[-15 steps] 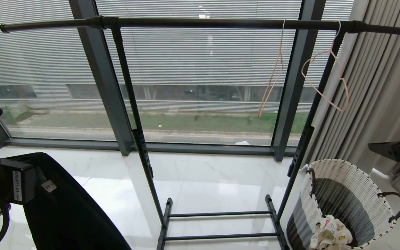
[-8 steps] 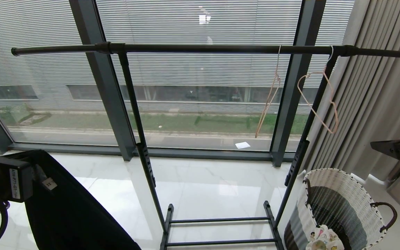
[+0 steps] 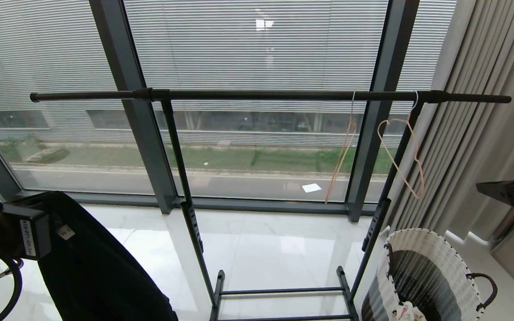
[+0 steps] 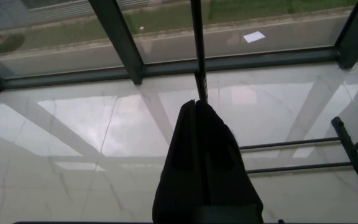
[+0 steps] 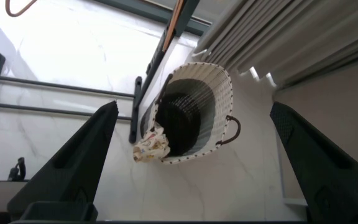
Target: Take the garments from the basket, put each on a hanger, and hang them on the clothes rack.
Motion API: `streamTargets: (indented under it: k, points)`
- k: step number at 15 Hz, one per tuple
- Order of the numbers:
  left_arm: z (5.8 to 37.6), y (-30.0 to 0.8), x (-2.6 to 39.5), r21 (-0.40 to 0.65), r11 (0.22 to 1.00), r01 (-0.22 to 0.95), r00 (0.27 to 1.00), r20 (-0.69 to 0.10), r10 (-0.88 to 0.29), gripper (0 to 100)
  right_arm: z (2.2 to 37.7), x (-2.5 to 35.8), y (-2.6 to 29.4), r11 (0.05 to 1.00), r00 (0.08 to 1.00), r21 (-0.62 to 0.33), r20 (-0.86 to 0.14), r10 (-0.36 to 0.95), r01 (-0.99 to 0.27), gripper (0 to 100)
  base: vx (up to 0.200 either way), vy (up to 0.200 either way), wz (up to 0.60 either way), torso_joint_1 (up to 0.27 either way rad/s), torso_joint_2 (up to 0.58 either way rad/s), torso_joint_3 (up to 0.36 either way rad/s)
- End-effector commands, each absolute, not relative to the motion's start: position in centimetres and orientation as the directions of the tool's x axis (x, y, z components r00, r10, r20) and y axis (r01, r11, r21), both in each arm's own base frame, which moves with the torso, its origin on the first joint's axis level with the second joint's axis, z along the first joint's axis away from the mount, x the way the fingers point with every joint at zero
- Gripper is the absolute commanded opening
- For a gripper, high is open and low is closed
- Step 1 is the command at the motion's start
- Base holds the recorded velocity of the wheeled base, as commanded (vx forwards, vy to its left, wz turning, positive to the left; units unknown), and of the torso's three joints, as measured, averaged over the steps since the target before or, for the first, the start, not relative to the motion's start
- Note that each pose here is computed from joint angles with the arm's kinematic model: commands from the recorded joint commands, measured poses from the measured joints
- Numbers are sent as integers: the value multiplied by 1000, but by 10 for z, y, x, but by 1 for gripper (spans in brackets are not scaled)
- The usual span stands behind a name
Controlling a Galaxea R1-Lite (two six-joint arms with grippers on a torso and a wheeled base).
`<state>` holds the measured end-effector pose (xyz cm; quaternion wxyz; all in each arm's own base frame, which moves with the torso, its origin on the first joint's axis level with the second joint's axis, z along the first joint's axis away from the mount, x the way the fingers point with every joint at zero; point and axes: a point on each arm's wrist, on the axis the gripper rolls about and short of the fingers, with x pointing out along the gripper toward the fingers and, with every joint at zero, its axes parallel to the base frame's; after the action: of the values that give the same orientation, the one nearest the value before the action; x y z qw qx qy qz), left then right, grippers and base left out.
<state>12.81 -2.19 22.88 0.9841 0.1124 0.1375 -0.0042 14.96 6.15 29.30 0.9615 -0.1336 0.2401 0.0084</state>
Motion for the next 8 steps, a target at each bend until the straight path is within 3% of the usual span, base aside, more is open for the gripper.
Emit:
streamTargets:
  k: [1, 4, 8]
  points:
    - [228, -22, 128, 221, 974, 40, 961, -276, 24, 0, 292, 150, 62, 964, 882, -254, -468, -49, -81, 100, 0, 0, 0, 217, -476, -251]
    - [228, -22, 125, 235, 971, 50, 963, -268, 15, 0, 281, 150, 60, 966, 888, -249, -456, -56, -67, 100, 0, 0, 0, 80, -164, -82]
    - [225, -21, 122, 235, 970, 66, 962, -271, 0, 0, 269, 142, 56, 967, 896, -243, -442, -44, -72, 100, 0, -200, 0, 12, -24, -11]
